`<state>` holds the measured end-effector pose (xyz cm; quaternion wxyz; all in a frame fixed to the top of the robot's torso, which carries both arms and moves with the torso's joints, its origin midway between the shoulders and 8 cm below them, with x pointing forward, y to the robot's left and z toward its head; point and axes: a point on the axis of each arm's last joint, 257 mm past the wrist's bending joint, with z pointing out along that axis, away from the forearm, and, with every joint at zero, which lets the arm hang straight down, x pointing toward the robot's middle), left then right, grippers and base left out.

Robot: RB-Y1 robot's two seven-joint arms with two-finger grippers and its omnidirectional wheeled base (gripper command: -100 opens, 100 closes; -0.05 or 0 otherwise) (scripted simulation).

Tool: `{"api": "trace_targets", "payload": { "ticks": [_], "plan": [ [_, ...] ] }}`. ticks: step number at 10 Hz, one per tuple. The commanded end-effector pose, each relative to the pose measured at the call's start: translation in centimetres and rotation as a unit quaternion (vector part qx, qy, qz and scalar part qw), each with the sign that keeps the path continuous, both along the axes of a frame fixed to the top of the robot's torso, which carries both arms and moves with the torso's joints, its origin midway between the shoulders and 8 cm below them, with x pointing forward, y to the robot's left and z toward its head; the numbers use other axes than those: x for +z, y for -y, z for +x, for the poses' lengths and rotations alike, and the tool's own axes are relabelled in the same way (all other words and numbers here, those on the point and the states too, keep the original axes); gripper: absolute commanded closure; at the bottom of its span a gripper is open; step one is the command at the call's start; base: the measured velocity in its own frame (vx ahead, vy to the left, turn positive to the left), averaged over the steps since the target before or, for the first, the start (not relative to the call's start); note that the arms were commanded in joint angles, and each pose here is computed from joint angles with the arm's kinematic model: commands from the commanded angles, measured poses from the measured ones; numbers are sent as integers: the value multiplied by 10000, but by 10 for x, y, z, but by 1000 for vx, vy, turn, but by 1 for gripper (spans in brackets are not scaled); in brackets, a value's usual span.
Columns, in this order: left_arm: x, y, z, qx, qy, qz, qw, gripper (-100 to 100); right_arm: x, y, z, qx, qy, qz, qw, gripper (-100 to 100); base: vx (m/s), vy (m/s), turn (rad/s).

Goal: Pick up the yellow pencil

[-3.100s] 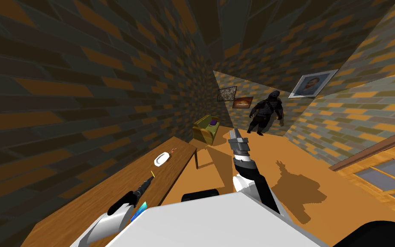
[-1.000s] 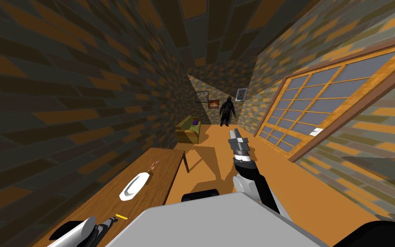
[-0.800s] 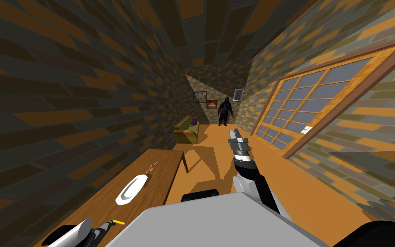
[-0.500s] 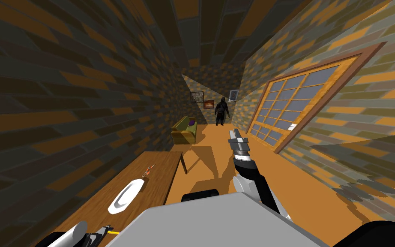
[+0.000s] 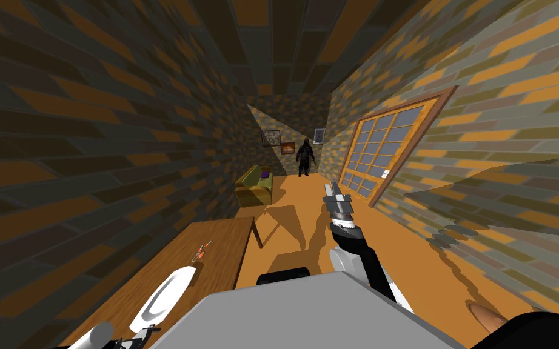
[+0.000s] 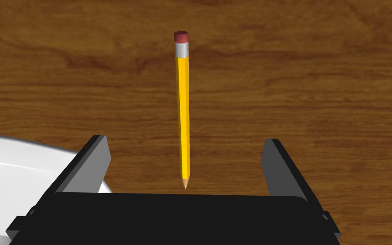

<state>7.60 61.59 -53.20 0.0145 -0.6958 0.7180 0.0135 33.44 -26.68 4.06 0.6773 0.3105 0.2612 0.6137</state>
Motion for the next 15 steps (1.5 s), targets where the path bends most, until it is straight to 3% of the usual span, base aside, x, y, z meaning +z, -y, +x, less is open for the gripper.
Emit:
{"api": "trace_targets", "payload": {
  "ticks": [1, 3, 6, 7, 8, 10, 12, 13, 15],
  "plan": [
    [-2, 3, -2, 49, 5, -54, 10000, -100, 0, 0, 0, 0, 0, 0, 10000, 0, -8, 36, -50],
    [-9, 15, -7, 154, -6, -198, 9997, -100, 0, 0, 0, 0, 0, 0, 10000, 0, -10, 24, -83],
    [-9, 14, -7, 141, -6, -194, 9997, -100, 0, 0, 0, 0, 0, 0, 10000, 0, -3, 4, -9],
    [-9, 14, -7, 149, -5, -196, 9997, 0, 0, 0, 0, 0, 0, 0, 10000, 0, 0, 0, 0],
    [-21, 27, -3, 160, 2, -192, 9997, -100, 0, 0, 0, 0, 0, 0, 10000, 0, -21, 43, -19],
    [-33, 40, 1, 167, 14, -189, 9997, -100, 0, 0, 0, 0, 0, 0, 10000, 0, -41, 77, -23],
    [-31, 38, -1, 183, 10, -209, 9996, -100, 0, 0, 0, 0, 0, 1, 10000, 0, -12, 38, -6],
    [-31, 38, -1, 180, 11, -206, 9996, 100, 0, 0, 0, 0, 0, 1, 10000, 0, 0, 0, 0],
    [-31, 38, -1, 184, 12, -207, 9996, 100, 0, 0, 0, 0, 0, 1, 10000, 0, 0, 0, 0]
  ]
}}
